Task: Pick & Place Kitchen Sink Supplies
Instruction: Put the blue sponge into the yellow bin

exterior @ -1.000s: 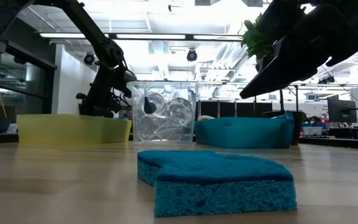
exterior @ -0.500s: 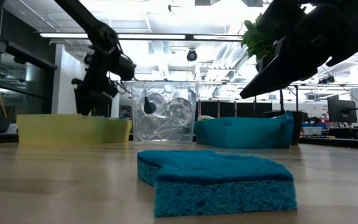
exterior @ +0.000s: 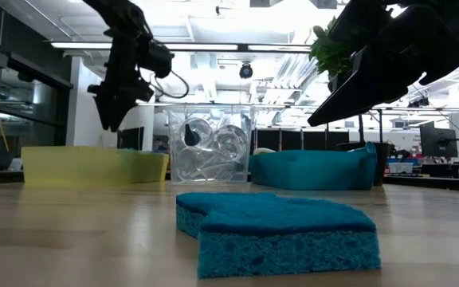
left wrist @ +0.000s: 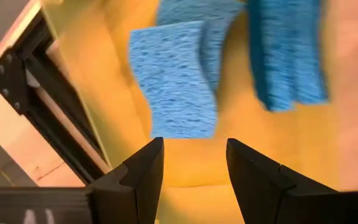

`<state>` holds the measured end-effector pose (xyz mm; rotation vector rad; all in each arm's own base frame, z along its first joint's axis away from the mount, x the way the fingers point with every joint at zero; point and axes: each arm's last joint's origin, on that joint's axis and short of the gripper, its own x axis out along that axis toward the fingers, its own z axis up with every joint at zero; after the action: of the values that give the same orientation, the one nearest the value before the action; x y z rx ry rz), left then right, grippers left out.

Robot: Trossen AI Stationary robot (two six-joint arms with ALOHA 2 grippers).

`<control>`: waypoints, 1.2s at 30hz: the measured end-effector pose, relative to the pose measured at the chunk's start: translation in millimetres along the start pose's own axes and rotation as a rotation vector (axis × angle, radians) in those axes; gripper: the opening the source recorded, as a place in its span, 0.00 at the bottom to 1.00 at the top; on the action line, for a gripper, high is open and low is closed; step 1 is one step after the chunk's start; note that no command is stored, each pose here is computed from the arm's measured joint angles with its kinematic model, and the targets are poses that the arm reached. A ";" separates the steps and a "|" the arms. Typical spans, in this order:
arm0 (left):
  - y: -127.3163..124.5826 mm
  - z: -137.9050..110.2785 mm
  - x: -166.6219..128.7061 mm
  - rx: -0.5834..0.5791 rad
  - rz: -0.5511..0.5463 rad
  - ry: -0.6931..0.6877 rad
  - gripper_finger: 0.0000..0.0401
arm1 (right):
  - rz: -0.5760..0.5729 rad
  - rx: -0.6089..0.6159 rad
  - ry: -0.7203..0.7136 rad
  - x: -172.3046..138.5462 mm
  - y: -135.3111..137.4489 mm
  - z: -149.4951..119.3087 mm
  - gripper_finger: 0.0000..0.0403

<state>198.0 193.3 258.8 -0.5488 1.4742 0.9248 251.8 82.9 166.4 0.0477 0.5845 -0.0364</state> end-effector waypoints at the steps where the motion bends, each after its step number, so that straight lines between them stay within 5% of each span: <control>1: -5.9 -1.9 -2.9 0.017 -0.005 -0.009 0.42 | 0.000 0.000 0.000 0.0 0.0 0.0 0.45; 17: -106.5 -49.5 -29.9 0.230 -0.010 -0.079 0.42 | 0.043 -0.035 0.019 0.0 1.0 -1.1 0.45; 23: -125.3 -83.3 -42.3 0.211 0.098 -0.100 0.42 | 0.067 -0.005 0.002 -0.2 2.8 0.6 0.45; 36: -152.8 -154.1 -78.0 0.143 0.025 -0.349 0.42 | 0.174 -0.126 -0.044 3.1 24.9 34.1 0.45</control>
<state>239.0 -31.4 290.1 -0.2492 1.2201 0.8765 274.4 105.8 194.0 -0.0247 0.5361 0.1679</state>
